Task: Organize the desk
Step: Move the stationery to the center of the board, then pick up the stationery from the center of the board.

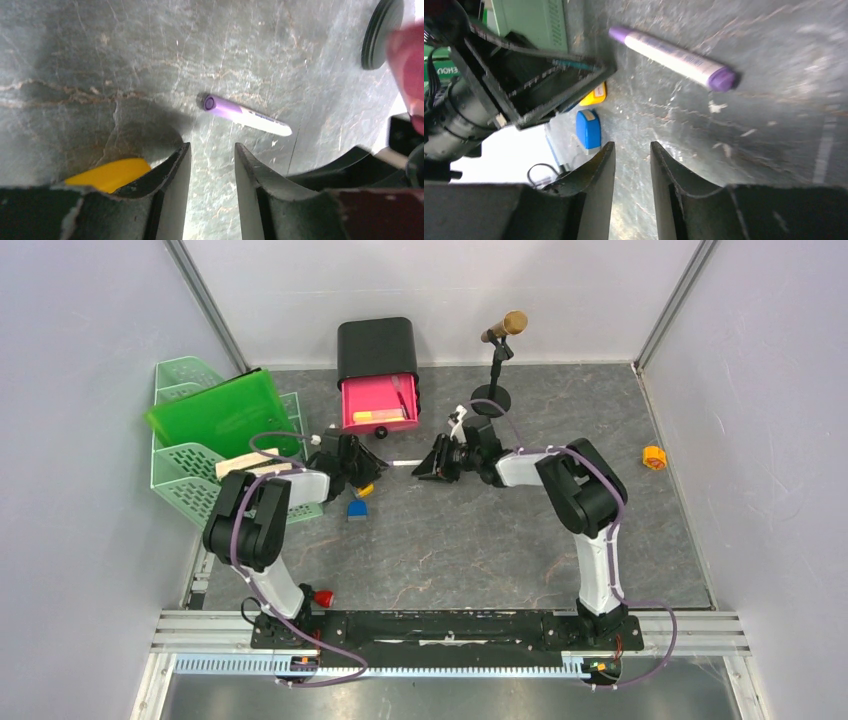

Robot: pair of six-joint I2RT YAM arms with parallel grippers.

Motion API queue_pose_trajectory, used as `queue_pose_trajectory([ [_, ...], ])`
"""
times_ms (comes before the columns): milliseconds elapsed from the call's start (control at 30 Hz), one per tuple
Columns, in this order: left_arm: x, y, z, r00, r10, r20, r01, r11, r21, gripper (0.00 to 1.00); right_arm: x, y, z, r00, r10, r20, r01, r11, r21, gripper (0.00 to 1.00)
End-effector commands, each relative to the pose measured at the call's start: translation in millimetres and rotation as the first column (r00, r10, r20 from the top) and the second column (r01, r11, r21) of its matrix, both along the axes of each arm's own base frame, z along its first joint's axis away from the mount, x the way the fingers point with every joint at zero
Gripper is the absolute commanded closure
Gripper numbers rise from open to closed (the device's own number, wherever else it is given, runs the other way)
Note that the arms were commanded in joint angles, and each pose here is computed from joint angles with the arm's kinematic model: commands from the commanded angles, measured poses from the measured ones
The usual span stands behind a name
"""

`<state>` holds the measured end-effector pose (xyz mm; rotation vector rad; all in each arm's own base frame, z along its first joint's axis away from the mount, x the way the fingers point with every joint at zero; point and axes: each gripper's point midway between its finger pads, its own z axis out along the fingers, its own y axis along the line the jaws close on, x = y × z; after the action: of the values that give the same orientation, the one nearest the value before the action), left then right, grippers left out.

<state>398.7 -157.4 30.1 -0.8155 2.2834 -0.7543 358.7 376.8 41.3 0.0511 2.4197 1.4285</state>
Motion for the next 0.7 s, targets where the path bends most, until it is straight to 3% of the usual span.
queue_pose_trajectory([
  [0, -12.9, 3.9, 19.5, 0.994, -0.083, 0.067, 0.077, 0.993, 0.091, 0.55, 22.5, -21.0, 13.7, 0.981, 0.064, 0.184, -0.029, 0.982, -0.187, 0.61],
  [133, -20.3, 4.8, 55.5, 0.977, -0.126, 0.170, 0.106, 0.987, 0.125, 0.52, 44.3, -30.1, 21.6, 0.953, 0.132, 0.272, -0.044, 0.950, -0.309, 0.54],
  [400, -55.4, 16.8, 113.1, 0.942, -0.139, 0.305, 0.100, 0.985, 0.141, 0.44, 64.2, -44.0, 31.6, 0.877, 0.234, 0.420, -0.026, 0.896, -0.443, 0.22],
  [667, -84.8, 23.5, 128.1, 0.943, -0.131, 0.306, 0.097, 0.987, 0.125, 0.35, 82.8, -26.4, 32.1, 0.812, 0.276, 0.514, -0.053, 0.912, -0.406, 0.18],
])
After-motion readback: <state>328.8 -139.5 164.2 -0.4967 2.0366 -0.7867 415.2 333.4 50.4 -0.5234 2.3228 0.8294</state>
